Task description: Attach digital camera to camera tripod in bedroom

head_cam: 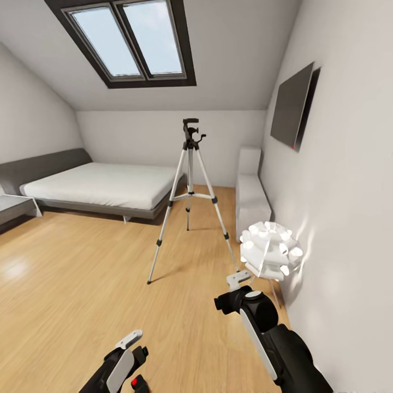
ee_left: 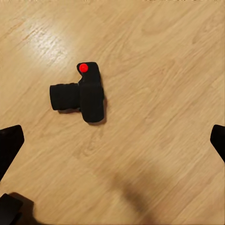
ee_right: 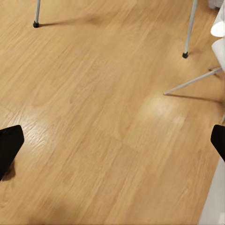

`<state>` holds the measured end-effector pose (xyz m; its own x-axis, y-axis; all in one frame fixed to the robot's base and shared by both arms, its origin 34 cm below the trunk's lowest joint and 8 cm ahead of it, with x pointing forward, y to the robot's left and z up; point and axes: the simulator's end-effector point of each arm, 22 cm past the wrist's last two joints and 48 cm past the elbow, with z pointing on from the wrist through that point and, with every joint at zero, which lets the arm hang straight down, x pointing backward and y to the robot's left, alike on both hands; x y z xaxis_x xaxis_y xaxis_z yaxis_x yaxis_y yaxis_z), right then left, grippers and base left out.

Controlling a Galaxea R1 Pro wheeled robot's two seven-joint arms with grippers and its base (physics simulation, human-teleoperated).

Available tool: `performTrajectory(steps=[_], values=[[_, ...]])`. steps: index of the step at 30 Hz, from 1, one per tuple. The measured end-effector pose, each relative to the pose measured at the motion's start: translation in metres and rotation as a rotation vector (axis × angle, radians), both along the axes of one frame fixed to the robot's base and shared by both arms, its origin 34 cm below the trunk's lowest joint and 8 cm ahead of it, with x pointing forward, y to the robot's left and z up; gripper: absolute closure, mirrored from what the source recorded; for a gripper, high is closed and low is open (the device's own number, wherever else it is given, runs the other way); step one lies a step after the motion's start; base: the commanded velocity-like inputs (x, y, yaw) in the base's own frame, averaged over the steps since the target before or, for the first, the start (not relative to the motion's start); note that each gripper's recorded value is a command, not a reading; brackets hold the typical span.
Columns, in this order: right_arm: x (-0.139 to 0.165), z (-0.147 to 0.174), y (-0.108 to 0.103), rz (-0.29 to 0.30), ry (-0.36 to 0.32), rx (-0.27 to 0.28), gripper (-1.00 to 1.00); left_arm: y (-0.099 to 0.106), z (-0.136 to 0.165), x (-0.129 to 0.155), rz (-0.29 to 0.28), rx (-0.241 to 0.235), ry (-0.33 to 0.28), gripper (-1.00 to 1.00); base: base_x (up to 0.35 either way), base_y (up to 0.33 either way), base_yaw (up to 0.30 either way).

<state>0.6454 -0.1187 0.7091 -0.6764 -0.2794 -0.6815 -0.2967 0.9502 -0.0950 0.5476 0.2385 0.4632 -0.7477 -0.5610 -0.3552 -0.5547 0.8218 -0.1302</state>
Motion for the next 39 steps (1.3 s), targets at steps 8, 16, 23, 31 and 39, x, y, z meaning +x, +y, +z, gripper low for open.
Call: performTrajectory(steps=[8, 16, 23, 31, 39], values=[[-0.007, -0.012, 0.003, 0.004, 0.017, -0.002, -1.00, 0.004, -0.013, 0.003, 0.012, 0.022, -0.027, -1.00, 0.000, 0.000, -0.161], [-0.011, -0.027, 0.005, 0.009, 0.025, -0.001, -1.00, 0.011, -0.026, 0.006, 0.030, 0.044, -0.055, -1.00, 0.000, 0.000, -0.239], [-0.015, -0.042, 0.007, 0.015, 0.025, -0.003, -1.00, 0.014, -0.041, 0.004, 0.041, 0.053, -0.067, -1.00, 0.000, 0.000, -0.133], [-0.018, -0.059, 0.008, 0.017, 0.025, -0.003, -1.00, 0.017, -0.057, 0.001, 0.047, 0.055, -0.069, -1.00, 0.000, 0.000, -0.008], [-0.021, -0.076, 0.007, 0.016, 0.025, -0.002, -1.00, 0.020, -0.074, -0.002, 0.057, 0.058, -0.074, -1.00, 0.000, 0.000, 0.000]])
